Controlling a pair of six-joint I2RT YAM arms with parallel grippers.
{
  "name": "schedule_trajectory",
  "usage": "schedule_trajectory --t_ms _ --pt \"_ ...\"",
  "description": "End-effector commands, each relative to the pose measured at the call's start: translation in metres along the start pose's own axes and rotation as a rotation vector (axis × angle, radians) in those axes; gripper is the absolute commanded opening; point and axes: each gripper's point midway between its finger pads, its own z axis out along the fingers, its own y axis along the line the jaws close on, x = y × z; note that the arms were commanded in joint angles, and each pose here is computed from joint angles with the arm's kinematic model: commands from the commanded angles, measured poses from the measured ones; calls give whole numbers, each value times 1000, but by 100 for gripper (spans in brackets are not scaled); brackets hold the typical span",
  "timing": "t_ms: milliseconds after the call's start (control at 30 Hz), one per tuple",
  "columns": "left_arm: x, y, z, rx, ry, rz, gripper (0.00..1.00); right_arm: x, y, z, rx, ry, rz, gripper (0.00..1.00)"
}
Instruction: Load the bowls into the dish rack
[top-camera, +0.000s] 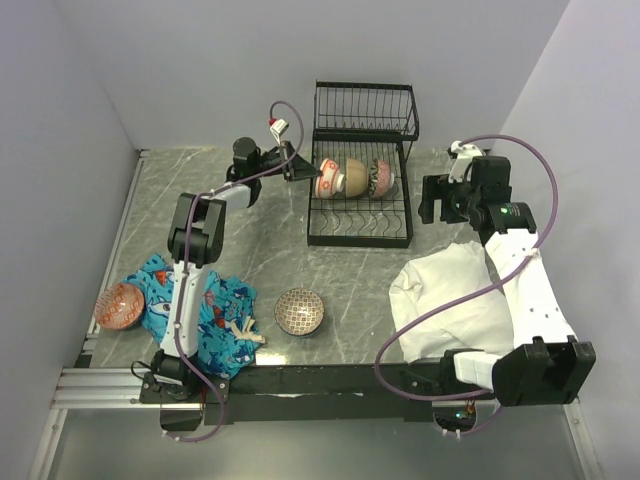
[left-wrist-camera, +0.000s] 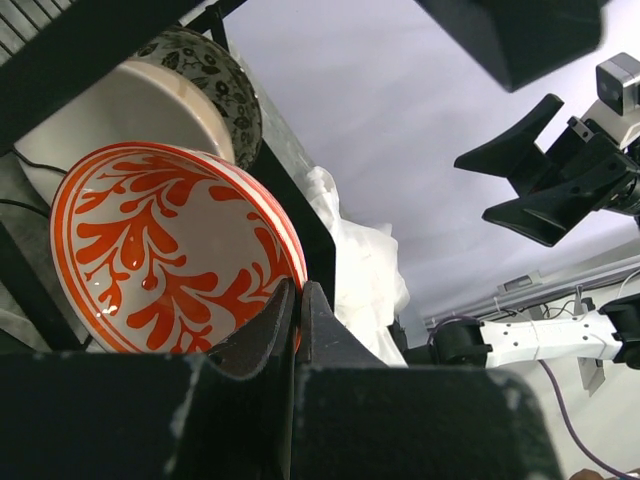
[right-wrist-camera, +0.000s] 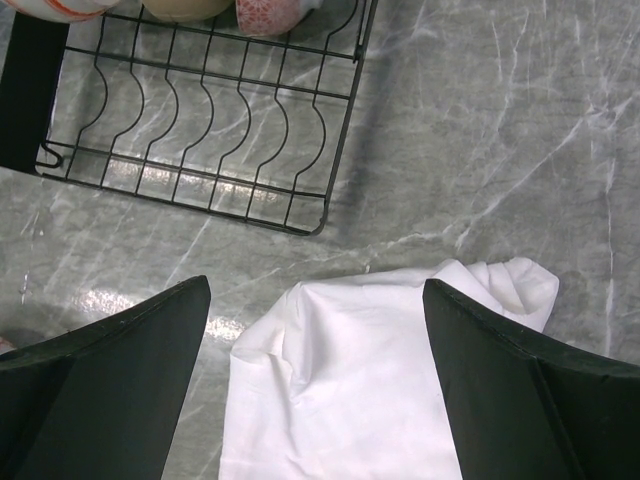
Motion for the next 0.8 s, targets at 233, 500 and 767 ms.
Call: schedule_trajectory --t_ms 233,500,767 --pt "-21 1 9 35 -50 107 1 -20 -7 -2 26 -27 -17 95" --pt "-23 -2 12 49 -60 90 1 -19 -9 2 33 -5 -22 95" --pt "-21 -5 14 46 -67 24 1 -19 -10 5 33 -1 -28 95"
